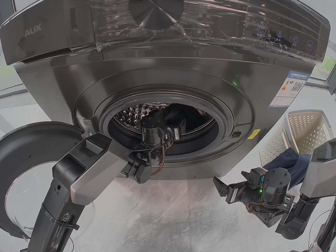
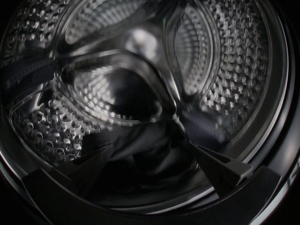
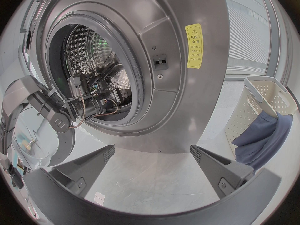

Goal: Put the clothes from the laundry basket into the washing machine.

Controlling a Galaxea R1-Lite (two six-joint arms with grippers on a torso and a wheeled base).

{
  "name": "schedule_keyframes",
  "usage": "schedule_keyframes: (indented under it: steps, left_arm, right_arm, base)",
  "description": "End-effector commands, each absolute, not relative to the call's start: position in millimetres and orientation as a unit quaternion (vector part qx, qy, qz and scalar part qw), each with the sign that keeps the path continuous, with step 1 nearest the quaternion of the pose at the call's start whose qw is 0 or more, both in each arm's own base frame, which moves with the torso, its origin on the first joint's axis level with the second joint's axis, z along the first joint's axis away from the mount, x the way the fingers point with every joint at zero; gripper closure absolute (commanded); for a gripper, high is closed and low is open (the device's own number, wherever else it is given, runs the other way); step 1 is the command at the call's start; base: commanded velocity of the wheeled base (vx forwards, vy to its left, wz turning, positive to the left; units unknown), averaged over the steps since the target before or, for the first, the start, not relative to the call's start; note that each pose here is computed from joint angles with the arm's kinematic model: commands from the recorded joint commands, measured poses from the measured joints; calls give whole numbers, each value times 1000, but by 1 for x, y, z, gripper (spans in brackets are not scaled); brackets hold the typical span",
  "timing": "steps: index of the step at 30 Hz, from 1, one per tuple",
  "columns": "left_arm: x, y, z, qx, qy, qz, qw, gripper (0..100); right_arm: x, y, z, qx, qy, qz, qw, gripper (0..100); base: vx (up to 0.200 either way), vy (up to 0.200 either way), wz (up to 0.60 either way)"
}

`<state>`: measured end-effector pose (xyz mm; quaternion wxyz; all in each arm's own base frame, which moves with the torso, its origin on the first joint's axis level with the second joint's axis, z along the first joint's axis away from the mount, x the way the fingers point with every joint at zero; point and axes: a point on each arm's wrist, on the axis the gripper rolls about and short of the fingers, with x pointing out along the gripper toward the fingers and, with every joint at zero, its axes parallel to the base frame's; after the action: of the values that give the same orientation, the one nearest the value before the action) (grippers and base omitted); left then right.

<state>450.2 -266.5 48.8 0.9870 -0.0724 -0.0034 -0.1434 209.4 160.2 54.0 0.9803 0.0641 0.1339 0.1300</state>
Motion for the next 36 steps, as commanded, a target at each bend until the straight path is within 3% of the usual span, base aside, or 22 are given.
schedule_keyframes:
  steps: [1, 4, 5, 13, 20, 31, 36]
  left_arm:
    - [442, -265, 37, -54, 42, -144, 987, 0]
    - [444, -266, 23, -48, 51, -144, 987, 0]
    - [445, -267, 22, -49, 48, -144, 987, 100]
    - [467, -269, 32, -71, 3, -126, 990, 100]
    - [481, -267, 72, -116, -75, -113, 984, 100]
    - [470, -276, 69, -112, -59, -123, 984, 100]
    - [446, -277, 79, -112, -31, -135, 984, 100]
  right_arm:
    - [208, 162, 53, 63, 135, 134, 980, 0]
    - [209, 163, 54, 65, 133, 134, 980, 0]
    - [209, 163, 54, 65, 133, 134, 980, 0]
    - [209, 164, 53, 65, 134, 135, 980, 0]
    - [209, 164, 53, 65, 134, 135, 980, 0]
    - [209, 164, 53, 65, 133, 135, 980, 0]
    - [209, 163, 53, 64, 134, 135, 980, 0]
  base:
    - [0, 0, 0]
    - [0, 0, 0]
    - [0, 0, 0]
    - [0, 0, 0]
    - [0, 0, 0]
    - [0, 0, 0]
    - [0, 0, 0]
